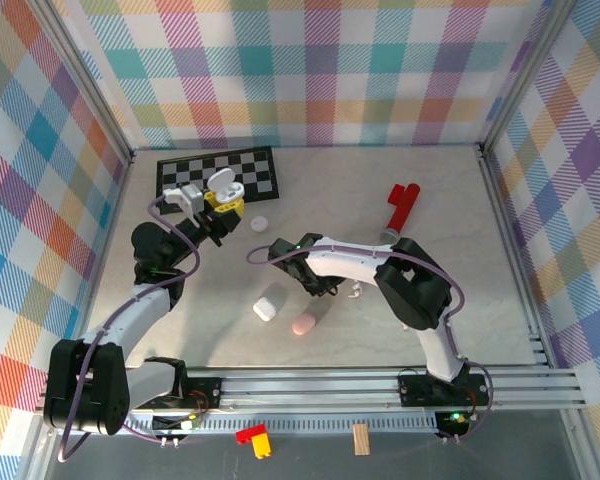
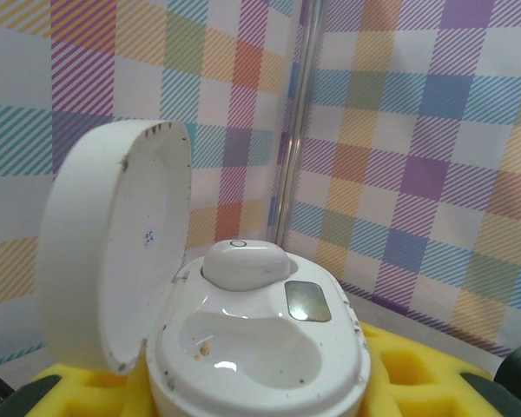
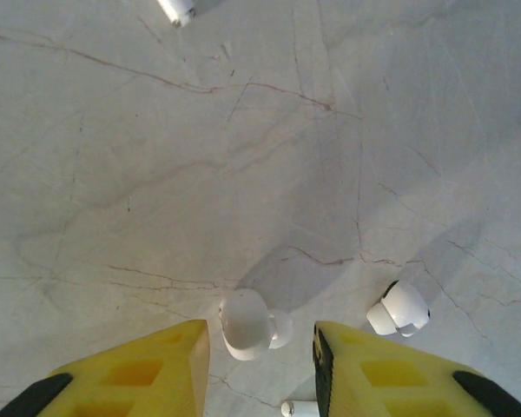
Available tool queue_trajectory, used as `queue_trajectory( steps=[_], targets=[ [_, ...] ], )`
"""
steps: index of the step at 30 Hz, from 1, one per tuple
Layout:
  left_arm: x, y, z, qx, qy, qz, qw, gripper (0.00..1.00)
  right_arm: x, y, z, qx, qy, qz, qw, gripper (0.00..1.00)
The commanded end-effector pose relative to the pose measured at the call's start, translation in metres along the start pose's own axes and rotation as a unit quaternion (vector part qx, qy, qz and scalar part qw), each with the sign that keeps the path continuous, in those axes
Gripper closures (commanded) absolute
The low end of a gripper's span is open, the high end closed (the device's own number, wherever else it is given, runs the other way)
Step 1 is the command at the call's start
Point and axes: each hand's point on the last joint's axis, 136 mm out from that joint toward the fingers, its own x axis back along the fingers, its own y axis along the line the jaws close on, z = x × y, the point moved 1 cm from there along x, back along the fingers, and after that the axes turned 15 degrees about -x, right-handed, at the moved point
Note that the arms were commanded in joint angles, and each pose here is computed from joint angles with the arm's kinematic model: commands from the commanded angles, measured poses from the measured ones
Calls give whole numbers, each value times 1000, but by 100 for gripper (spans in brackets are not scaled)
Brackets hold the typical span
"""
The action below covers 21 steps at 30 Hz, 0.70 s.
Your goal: Insert wireless bluetooth earbuds into charging case
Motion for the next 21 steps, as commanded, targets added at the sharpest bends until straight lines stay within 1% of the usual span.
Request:
queue_trajectory(
  steps=[1,8,13,18,21],
  targets=[
    [4,1,-16,-15,-21,-1,1000,66,2,-4,-1,25,-1,24,999,65],
    [4,-2,-19,-15,-24,6,1000,66,-6,0,1,33,7,33,999,66],
    [4,-2,-18,-13,-24,7,1000,66,-9,1,2,32,9,34,999,69],
    [3,-2,-21,-10,-29,12,999,66,-12,2,3,32,11,36,999,74],
    [1,-3,-18,-9,-21,16,1000,66,-13,3,4,30,12,33,999,78]
  ],
)
